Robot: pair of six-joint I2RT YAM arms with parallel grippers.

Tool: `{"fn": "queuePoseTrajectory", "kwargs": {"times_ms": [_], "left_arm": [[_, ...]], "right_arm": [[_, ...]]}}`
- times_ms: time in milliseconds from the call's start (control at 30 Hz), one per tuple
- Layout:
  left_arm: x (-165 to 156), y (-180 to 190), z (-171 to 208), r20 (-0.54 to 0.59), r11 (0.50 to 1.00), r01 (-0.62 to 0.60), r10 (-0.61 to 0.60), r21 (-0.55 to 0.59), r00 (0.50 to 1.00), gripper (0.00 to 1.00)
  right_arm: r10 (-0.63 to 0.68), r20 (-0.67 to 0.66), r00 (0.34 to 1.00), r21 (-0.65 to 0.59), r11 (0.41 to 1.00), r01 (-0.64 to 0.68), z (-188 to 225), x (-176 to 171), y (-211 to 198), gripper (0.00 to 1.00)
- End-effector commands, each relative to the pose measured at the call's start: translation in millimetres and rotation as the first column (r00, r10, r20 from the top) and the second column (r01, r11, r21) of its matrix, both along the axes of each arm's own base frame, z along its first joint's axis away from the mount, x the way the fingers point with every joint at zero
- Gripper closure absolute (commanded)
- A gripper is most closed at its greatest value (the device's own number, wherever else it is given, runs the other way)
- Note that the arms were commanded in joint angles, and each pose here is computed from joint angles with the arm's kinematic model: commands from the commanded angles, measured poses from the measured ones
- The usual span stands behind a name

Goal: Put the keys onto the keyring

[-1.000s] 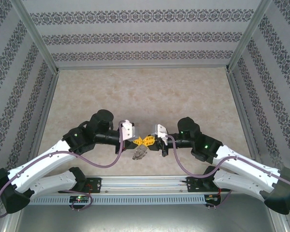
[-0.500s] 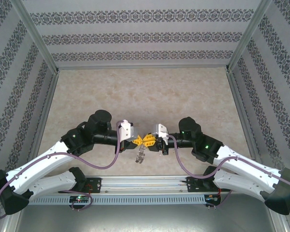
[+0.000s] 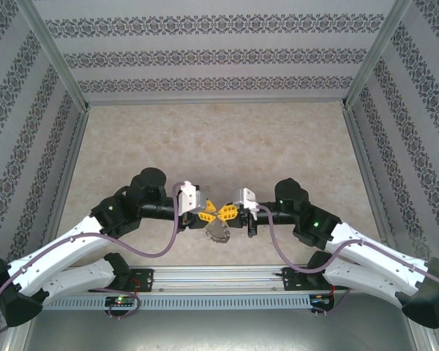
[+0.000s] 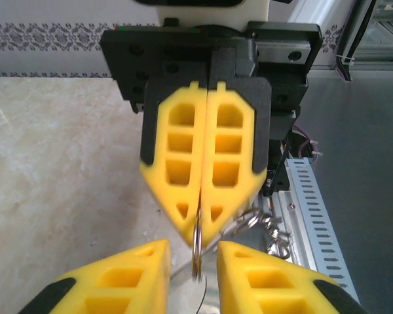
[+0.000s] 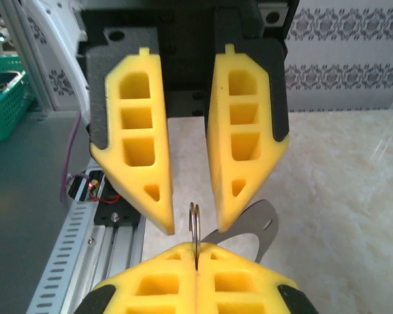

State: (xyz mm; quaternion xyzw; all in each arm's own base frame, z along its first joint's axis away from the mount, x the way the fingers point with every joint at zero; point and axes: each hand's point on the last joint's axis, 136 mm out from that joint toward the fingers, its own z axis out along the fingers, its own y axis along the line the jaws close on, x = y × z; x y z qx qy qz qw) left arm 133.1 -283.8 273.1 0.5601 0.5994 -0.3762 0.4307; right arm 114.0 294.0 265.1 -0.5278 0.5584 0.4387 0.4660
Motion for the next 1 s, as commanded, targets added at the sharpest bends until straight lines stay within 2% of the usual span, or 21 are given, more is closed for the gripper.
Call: {"fn": "queuePoseTrajectory", "kwargs": {"times_ms": [0, 300, 467, 667, 800, 867, 933, 967], "left_arm": [[-1.1, -1.6, 17.7, 0.057, 0.996, -0.010, 0.015, -0.089, 0.998, 0.74], [-7.8, -8.6, 33.8, 0.040, 0.980, 0.037, -0.029, -0.194, 0.999, 0.72], [-7.0, -13.8, 34.7, 0.038, 0.974, 0.054, -0.046, -0.221, 0.998, 0.74], [-6.3, -17.0, 30.4, 0.030, 0.976, 0.065, -0.060, -0.210, 0.998, 1.00], [-5.2, -11.4, 31.7, 0.057, 0.982, 0.043, -0.033, -0.186, 0.998, 1.00], [-3.8, -8.9, 27.8, 0.058, 0.990, 0.032, -0.024, -0.136, 0.998, 1.00], [-3.7, -6.7, 20.9, 0.052, 0.997, 0.033, -0.030, -0.065, 0.998, 1.00], [-3.9, -6.1, 18.8, 0.051, 0.999, 0.037, -0.035, -0.039, 0.998, 1.00]], "right_arm": [[0.046, 0.039, 0.998, 0.130, 0.990, -0.051, 28.9, -10.1, -3.9, 1.00], [0.078, 0.049, 0.996, 0.282, 0.955, -0.089, 45.5, -16.3, -3.5, 1.00], [0.075, 0.048, 0.996, 0.312, 0.946, -0.086, 48.0, -16.5, -4.3, 1.00], [0.078, 0.046, 0.996, 0.324, 0.942, -0.089, 48.6, -17.4, -4.7, 1.00], [0.053, 0.036, 0.998, 0.287, 0.956, -0.061, 42.5, -14.0, -4.6, 0.99], [0.004, 0.031, 1.000, 0.222, 0.975, -0.010, 33.0, -7.4, -5.3, 0.79], [-0.037, 0.039, 0.999, 0.143, 0.989, 0.031, 23.4, -2.3, -8.1, 0.66], [-0.053, 0.042, 0.998, 0.114, 0.992, 0.048, 19.8, -0.2, -9.7, 0.64]]}}
